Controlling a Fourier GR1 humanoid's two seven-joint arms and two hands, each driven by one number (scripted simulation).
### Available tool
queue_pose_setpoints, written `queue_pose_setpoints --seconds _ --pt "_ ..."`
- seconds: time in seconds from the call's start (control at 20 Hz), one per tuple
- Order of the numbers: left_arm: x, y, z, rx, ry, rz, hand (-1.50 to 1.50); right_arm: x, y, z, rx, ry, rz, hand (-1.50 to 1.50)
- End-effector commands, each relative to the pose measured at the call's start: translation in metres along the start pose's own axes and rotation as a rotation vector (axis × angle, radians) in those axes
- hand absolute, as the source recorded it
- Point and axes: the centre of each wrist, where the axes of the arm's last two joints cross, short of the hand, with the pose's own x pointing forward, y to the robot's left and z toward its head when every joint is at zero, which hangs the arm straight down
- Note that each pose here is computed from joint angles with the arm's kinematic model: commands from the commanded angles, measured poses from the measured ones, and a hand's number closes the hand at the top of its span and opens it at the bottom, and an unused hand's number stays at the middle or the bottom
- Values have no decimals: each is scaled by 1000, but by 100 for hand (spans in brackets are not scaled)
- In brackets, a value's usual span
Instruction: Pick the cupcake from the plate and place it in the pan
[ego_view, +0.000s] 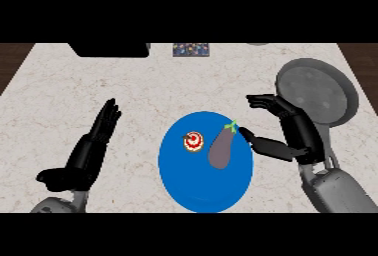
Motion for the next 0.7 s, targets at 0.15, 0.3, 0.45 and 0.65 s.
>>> queue_pose_setpoints --seconds 0.15,0.3,0.45,0.65 --pt "-8 -24 -4 15 12 27 0 5 -6 14 110 -79 242 -150" --pt "0 -19 -4 1 7 44 0 26 -18 0 172 -49 326 -150" --pt "-6 -14 -8 -3 -1 32 0 62 -11 -27 229 -2 394 -150" --pt "-5 -31 -8 -13 5 38 0 60 27 -39 358 69 508 -150"
